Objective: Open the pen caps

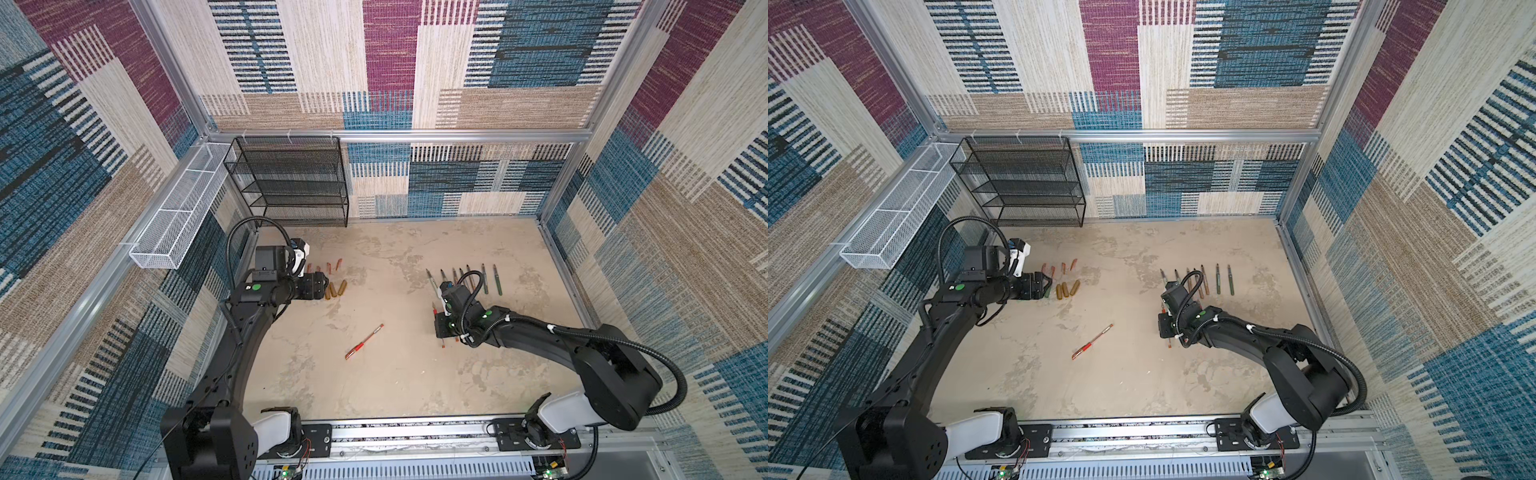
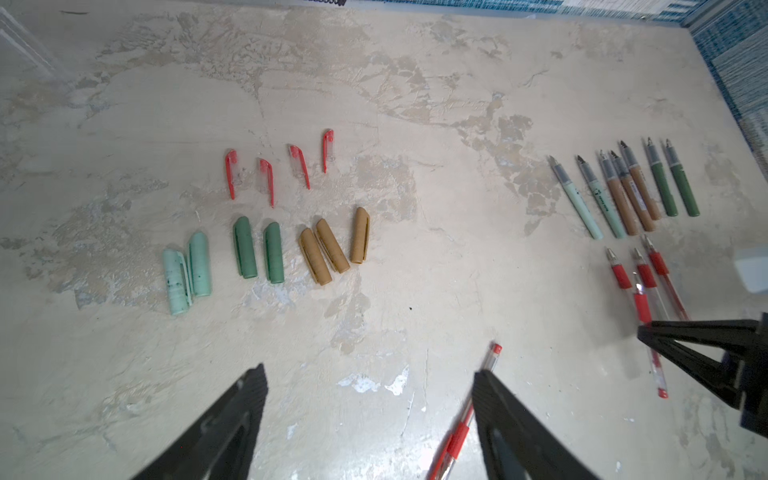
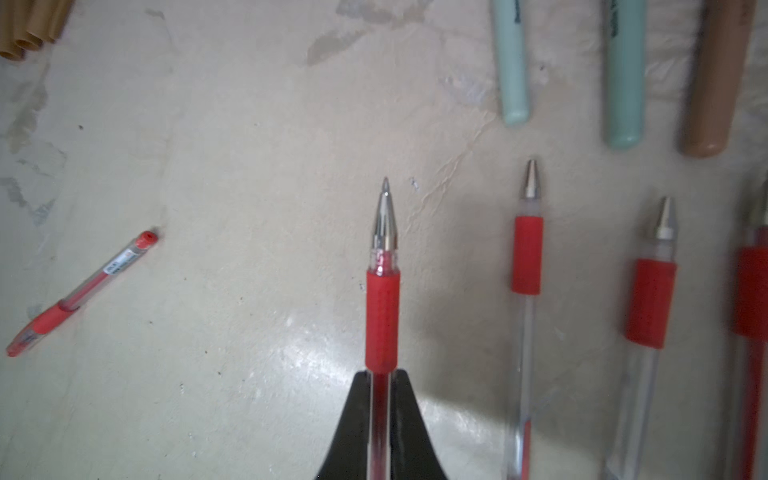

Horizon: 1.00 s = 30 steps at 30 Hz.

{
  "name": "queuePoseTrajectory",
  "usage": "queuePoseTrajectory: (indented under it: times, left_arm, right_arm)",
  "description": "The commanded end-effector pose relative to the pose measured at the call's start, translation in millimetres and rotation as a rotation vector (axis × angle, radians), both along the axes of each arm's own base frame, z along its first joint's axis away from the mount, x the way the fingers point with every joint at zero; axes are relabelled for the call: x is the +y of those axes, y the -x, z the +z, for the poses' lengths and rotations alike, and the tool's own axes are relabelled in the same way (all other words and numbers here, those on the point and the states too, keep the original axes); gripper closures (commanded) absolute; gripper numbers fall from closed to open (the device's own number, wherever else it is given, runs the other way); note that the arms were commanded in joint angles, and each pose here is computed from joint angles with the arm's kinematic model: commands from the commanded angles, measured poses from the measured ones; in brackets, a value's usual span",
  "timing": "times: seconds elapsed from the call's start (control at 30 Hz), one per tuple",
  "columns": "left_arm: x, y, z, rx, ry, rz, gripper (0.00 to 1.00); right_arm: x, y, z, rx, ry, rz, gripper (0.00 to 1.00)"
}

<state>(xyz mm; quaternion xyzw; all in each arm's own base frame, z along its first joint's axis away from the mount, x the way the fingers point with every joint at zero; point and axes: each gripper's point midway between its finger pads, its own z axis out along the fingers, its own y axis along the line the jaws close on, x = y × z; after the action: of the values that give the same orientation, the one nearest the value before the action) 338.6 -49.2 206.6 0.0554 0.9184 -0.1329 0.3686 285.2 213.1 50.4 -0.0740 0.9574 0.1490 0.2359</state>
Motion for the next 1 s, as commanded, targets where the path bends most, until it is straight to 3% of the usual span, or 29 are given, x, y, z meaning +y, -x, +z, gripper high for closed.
queuePoseTrajectory:
  times: [0.0, 0.23, 0.4, 0.63, 0.97]
  left_arm:
    - [-6.8, -2.2, 16.3, -0.103, 0.04, -0.026, 0.16]
    - [1.1, 2.2, 25.1, -0.124, 0.113, 0.01, 0.1]
    - [7.4, 3.2, 26.2, -0.137, 0.101, 0.025, 0.09]
    - [9.7, 3.3, 26.2, -0.145, 0.111, 0.035, 0.09]
    - [15.1, 2.6, 27.5, -0.15, 0.116, 0.054, 0.09]
  right_arm:
    - [1.3, -6.9, -2.6, 0.016, 0.028, 0.003, 0.95]
    - [-3.0, -12.6, -18.4, 0.064, 0.106, -0.015, 0.93]
    - [-12.1, -12.9, -32.0, 0.089, 0.166, -0.039, 0.89]
    - [-13.4, -14.7, -31.4, 0.093, 0.183, -0.042, 0.76]
    - [16.7, -25.9, 27.1, -0.024, 0.047, 0.029, 0.62]
